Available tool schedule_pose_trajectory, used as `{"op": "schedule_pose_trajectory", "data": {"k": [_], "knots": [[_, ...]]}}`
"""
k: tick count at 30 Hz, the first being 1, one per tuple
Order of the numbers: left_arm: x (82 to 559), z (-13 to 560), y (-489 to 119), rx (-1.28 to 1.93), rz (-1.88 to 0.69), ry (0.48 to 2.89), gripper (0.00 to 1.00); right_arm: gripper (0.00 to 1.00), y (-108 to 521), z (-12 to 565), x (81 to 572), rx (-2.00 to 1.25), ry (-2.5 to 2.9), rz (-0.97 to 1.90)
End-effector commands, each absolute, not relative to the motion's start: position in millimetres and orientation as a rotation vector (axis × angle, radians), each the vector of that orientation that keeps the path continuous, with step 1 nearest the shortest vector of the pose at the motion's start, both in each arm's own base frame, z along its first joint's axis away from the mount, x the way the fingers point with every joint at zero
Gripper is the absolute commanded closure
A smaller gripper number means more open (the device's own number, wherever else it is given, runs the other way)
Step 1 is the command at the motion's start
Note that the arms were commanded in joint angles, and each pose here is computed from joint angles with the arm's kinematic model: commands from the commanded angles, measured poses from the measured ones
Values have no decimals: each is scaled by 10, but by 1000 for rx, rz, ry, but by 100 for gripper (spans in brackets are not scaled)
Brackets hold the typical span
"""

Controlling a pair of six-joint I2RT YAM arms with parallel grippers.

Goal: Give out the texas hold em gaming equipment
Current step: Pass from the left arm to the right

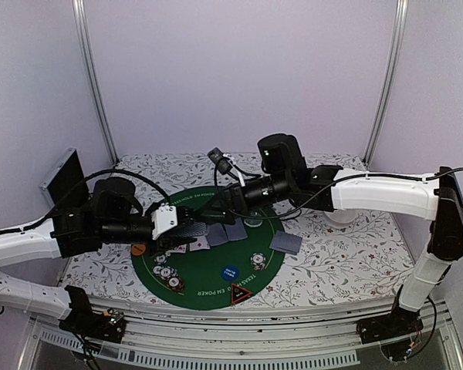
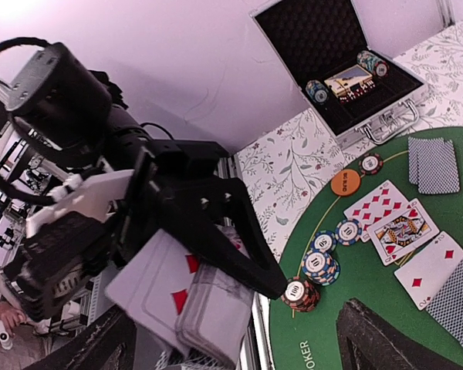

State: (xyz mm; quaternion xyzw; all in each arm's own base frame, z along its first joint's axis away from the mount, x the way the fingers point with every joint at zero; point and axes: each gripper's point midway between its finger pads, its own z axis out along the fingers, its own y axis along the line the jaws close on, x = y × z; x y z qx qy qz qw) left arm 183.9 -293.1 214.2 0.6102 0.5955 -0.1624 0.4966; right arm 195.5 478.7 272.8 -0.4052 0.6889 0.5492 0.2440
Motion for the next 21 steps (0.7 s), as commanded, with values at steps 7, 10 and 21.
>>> {"op": "schedule_pose_trajectory", "data": {"k": [7,10,21], "knots": [[1838,2278,-2978,1473,-378,1401,66,55,5101,2566,2004,-1121,1922,1516],[1854,2283,-2968,1467,-365,1404,66,75,5133,2474,1978,-1130,1958,1541],[2110,2300,-2815,1336,-219,1481,2,98,4488,2391,2284,-913,2134,1470]]}}
